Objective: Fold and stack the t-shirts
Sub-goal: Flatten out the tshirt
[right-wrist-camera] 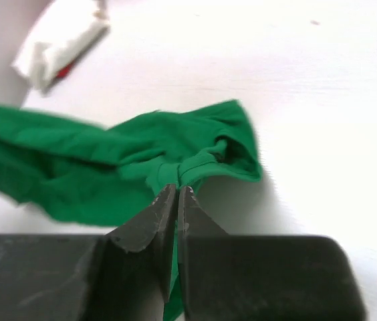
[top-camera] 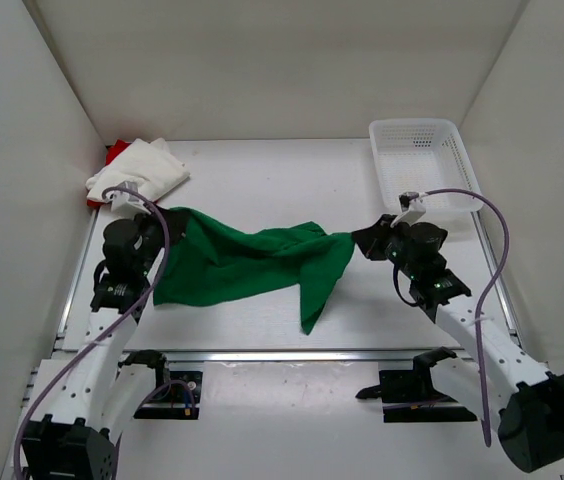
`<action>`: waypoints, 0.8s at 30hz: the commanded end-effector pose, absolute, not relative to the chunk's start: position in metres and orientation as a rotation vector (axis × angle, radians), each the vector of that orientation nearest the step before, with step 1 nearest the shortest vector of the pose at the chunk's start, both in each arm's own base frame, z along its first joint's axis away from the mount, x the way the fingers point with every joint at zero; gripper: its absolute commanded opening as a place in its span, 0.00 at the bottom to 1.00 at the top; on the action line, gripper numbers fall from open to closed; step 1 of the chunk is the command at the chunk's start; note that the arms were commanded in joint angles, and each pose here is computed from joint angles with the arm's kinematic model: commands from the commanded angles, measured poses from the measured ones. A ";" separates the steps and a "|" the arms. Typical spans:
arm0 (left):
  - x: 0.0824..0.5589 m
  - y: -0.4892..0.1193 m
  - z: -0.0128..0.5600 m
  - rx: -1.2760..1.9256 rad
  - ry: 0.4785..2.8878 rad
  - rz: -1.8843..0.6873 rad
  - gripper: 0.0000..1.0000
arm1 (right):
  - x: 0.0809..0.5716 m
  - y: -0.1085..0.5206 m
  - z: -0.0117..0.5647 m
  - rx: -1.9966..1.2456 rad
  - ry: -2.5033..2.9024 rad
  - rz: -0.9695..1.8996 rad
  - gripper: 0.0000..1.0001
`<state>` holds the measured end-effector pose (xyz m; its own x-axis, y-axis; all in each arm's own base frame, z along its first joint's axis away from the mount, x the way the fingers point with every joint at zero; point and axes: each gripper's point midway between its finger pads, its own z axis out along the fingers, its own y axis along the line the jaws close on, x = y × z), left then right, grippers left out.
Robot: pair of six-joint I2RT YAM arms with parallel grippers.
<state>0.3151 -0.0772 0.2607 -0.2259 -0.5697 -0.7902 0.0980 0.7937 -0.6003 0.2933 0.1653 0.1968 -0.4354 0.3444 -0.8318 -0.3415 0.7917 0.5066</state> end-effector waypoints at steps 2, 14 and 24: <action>0.332 -0.069 0.223 -0.409 1.820 -0.572 0.00 | 0.310 0.156 0.167 0.064 1.959 0.738 0.00; 0.491 -0.070 0.178 -0.498 1.982 -0.470 0.00 | 0.482 0.138 0.189 0.112 1.952 0.597 0.00; 0.466 -0.069 0.157 -0.571 1.978 -0.591 0.80 | 0.449 0.180 0.229 -0.014 1.930 0.667 0.00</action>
